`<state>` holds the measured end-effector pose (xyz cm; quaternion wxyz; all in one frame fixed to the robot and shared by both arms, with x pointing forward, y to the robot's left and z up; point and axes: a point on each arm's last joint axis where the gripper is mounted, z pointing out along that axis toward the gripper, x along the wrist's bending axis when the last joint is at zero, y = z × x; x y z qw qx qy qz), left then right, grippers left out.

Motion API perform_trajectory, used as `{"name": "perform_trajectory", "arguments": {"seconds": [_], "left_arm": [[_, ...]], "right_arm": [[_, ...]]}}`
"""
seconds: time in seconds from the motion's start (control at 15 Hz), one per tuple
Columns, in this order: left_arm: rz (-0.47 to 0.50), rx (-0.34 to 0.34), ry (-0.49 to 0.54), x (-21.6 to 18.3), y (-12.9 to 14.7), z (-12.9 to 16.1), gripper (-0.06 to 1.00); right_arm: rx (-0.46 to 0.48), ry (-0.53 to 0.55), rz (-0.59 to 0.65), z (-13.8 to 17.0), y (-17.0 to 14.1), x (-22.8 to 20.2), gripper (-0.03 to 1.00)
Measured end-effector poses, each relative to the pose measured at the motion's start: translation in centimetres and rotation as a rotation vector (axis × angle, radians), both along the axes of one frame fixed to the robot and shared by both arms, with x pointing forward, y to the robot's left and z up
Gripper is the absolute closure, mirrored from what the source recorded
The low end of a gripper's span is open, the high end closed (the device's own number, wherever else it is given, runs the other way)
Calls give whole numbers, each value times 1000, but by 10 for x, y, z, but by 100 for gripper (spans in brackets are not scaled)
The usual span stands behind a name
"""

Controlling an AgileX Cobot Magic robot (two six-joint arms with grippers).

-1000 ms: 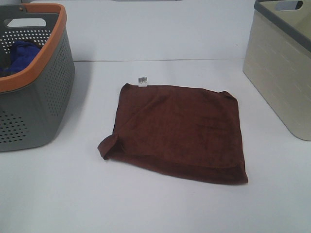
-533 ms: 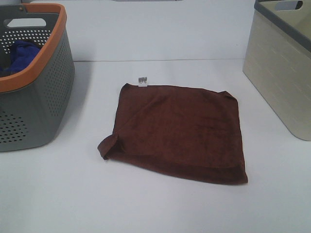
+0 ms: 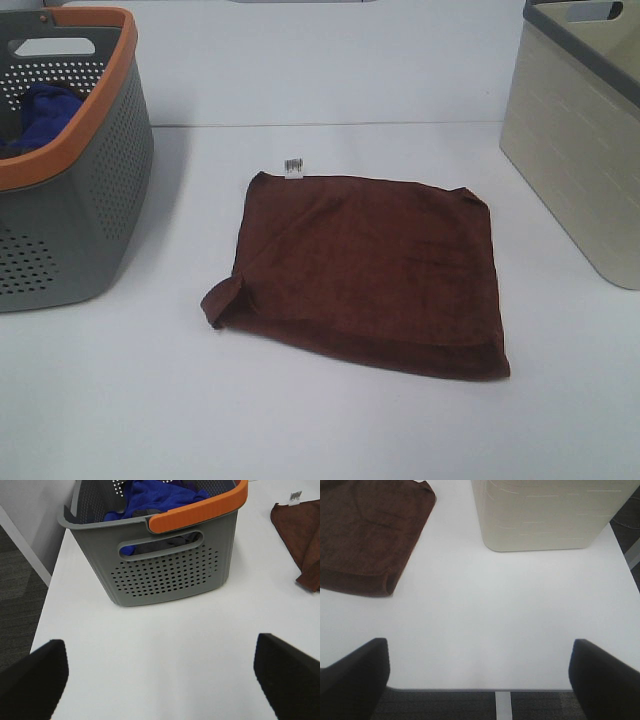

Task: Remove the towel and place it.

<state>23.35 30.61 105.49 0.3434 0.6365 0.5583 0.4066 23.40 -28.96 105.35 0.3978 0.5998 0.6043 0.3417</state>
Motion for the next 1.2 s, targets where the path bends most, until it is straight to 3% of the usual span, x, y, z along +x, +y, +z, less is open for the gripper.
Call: {"name": "perform_trajectory", "arguments": {"seconds": [0.53,1.2], "left_arm": [[11,-48,1,0,-5,0,-1],[63,-48,-1,0,-5,0,-1]], "right_arm": [[0,0,31,0,0,0,11],[0,-1,35,0,0,0,11]]}}
